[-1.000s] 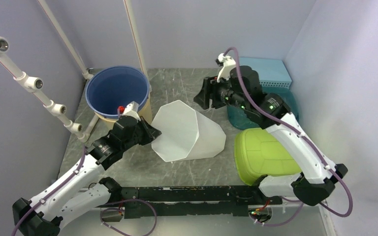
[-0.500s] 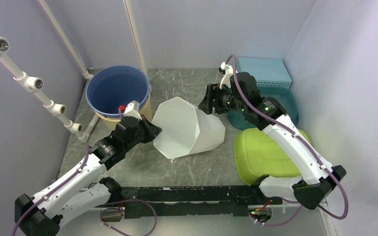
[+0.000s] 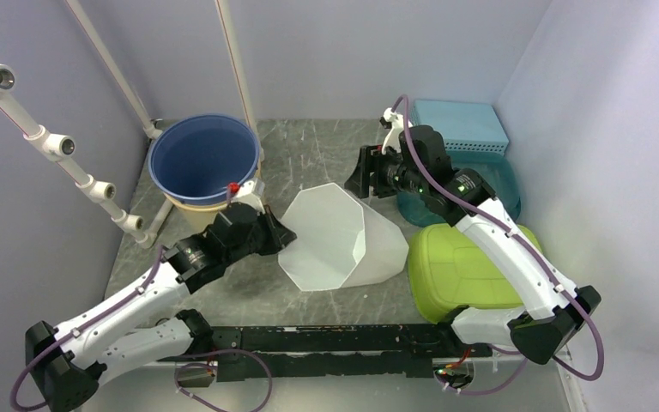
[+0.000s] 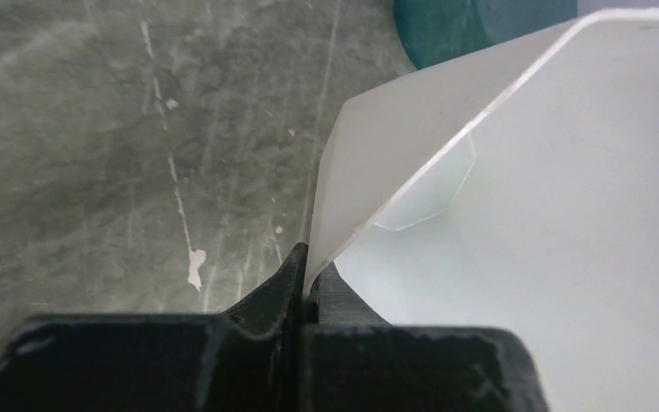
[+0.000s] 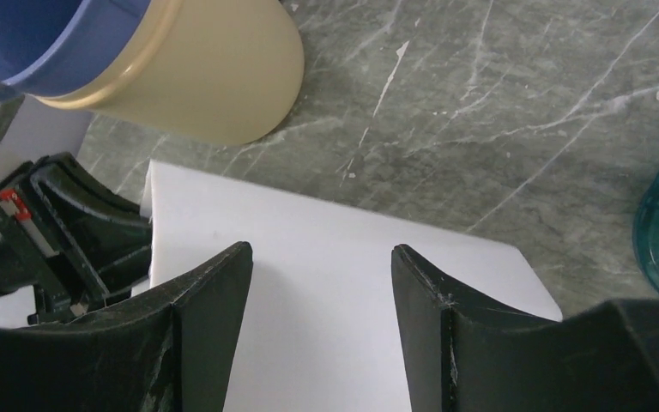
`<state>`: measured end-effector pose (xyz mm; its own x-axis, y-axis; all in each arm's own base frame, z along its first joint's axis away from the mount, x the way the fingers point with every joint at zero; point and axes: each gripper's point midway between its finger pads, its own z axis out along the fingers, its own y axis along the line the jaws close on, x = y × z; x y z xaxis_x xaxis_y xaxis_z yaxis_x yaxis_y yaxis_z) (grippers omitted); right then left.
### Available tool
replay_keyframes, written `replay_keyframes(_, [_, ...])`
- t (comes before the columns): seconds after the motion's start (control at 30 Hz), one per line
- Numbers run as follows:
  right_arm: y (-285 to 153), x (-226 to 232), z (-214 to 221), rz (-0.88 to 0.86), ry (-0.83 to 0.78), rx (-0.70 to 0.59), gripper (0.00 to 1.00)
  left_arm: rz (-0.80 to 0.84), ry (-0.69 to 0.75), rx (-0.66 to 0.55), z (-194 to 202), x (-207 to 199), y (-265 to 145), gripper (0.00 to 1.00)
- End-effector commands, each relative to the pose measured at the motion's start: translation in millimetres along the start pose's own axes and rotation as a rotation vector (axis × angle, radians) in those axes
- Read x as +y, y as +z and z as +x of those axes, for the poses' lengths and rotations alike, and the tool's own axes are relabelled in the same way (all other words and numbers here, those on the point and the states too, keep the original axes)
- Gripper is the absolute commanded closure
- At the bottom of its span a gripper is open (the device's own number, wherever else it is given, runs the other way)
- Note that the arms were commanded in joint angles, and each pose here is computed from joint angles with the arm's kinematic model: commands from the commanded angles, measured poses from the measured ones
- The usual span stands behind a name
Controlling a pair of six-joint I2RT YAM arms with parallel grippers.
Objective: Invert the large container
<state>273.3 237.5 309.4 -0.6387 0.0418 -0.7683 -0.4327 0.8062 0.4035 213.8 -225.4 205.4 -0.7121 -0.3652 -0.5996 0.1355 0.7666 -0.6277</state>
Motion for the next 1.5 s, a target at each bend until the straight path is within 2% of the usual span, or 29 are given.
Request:
replay_keyframes(0.0, [2.1,2.4,-4.9,-0.022,0.006,-0.025,0.36,0.080,-0.034,-0.008,17.1,-16.2,-3.1,0.97])
replay_keyframes(0.27, [0.5,2.1,-2.2,-0.028,-0.010,-0.013,0.35,0.035,-0.215,-0.085,46.3,26.3,0.9,0.97])
replay_keyframes(0.4, [-3.8,1.1,-0.6,-0.028,-0.035,-0.009,0.33,-0.022,-0.252,-0.111,56.9,55.0,2.6,0.97])
replay_keyframes(0.5, [-6.5,-4.0,2.6,-0.013,-0.049,-0.022,0.32,-0.070,-0.320,-0.091,74.0,75.7,8.5,0.97])
replay_keyframes(0.63, [-9.1,3.6,15.0,-0.084,-0.084,0.001,0.30,-0.134,-0.380,-0.061,95.0,98.6,16.9,0.93])
replay_keyframes(0.77, [-6.5,6.1,32.4,-0.128,-0.094,0.058,0.27,-0.277,-0.415,-0.067,103.1,127.3,14.0,0.85])
replay_keyframes(0.83, [-3.3,7.1,39.6,-0.150,-0.092,0.072,0.26,-0.317,-0.430,-0.069,106.7,136.3,12.6,0.77])
replay_keyframes(0.97, [15.4,8.8,60.2,-0.199,-0.080,0.149,0.24,-0.382,-0.436,-0.060,113.2,149.0,10.7,0.70])
replay_keyframes(1.0, [20.3,9.6,64.0,-0.210,-0.072,0.167,0.24,-0.396,-0.437,-0.057,113.9,150.8,10.0,0.65])
replay_keyframes(1.17, [39.2,15.8,72.2,-0.271,-0.018,0.168,0.25,-0.415,-0.398,-0.050,110.0,148.0,8.4,0.48])
replay_keyframes(1.47, [64.6,-2.1,98.9,-0.200,-0.011,0.278,0.26,-0.440,-0.337,-0.023,100.1,134.8,3.9,0.31])
